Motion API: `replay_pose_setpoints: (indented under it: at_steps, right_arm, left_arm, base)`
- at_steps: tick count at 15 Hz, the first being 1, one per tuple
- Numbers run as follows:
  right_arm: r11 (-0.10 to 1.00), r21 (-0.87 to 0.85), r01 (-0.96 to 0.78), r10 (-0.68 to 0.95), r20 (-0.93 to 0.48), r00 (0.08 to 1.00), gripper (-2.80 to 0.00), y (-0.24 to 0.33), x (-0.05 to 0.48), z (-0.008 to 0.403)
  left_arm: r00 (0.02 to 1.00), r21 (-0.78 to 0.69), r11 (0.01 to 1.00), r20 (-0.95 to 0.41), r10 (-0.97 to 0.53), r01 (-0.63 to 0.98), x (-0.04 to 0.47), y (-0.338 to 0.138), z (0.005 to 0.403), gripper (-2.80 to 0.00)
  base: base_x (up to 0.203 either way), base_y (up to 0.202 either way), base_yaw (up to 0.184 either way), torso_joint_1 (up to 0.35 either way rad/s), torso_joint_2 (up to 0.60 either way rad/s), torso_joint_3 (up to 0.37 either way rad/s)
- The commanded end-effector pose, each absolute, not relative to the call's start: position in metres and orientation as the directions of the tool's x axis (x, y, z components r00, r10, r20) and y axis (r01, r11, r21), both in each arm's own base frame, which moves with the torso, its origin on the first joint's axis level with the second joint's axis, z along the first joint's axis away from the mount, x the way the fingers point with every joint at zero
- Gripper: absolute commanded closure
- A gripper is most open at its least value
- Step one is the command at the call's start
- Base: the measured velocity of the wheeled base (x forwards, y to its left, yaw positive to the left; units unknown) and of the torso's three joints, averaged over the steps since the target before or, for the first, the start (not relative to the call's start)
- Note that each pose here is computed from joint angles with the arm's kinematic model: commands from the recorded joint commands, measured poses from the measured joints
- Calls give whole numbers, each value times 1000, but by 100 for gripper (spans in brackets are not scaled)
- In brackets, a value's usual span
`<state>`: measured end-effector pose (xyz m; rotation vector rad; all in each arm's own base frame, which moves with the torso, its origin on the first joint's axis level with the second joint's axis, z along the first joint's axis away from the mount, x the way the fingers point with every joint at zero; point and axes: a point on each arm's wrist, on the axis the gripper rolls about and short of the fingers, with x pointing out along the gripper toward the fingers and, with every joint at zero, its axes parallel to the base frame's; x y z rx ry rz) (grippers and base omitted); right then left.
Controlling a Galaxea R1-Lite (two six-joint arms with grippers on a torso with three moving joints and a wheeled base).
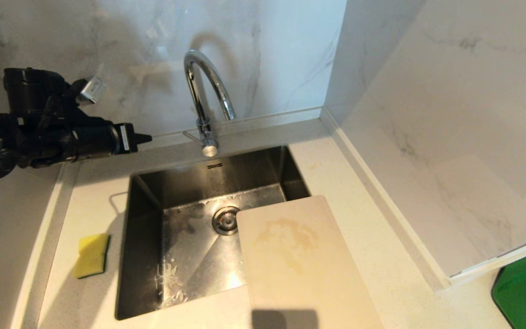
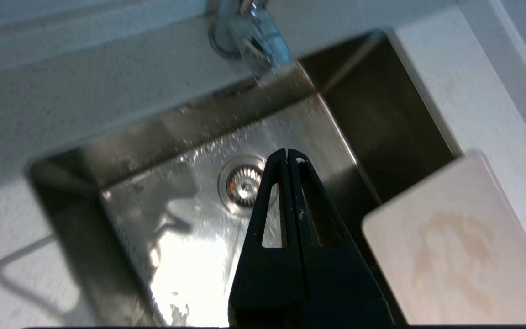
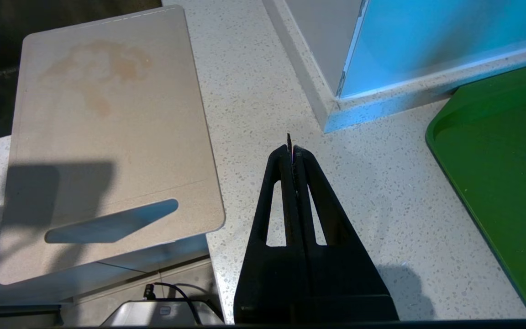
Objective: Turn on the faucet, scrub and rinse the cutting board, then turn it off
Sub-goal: Turn on the tap
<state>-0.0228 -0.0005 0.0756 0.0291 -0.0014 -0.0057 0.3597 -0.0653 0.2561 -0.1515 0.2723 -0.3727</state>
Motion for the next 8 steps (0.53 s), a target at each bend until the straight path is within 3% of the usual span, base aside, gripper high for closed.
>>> replay_pose_setpoints:
  at_steps: [1, 8]
  right_arm:
    - [1000, 29, 6, -6, 2, 1000, 0, 0, -23, 75]
    - [1000, 29, 6, -6, 1, 1000, 0, 0, -23, 75]
  left_arm:
    - [898, -222, 924, -250, -363, 312, 396, -81, 239, 0]
    - [971, -196, 968, -148, -189, 159, 442, -122, 235, 0]
  base:
    - [0, 0, 0, 0, 0, 0]
    - [0, 0, 0, 0, 0, 0]
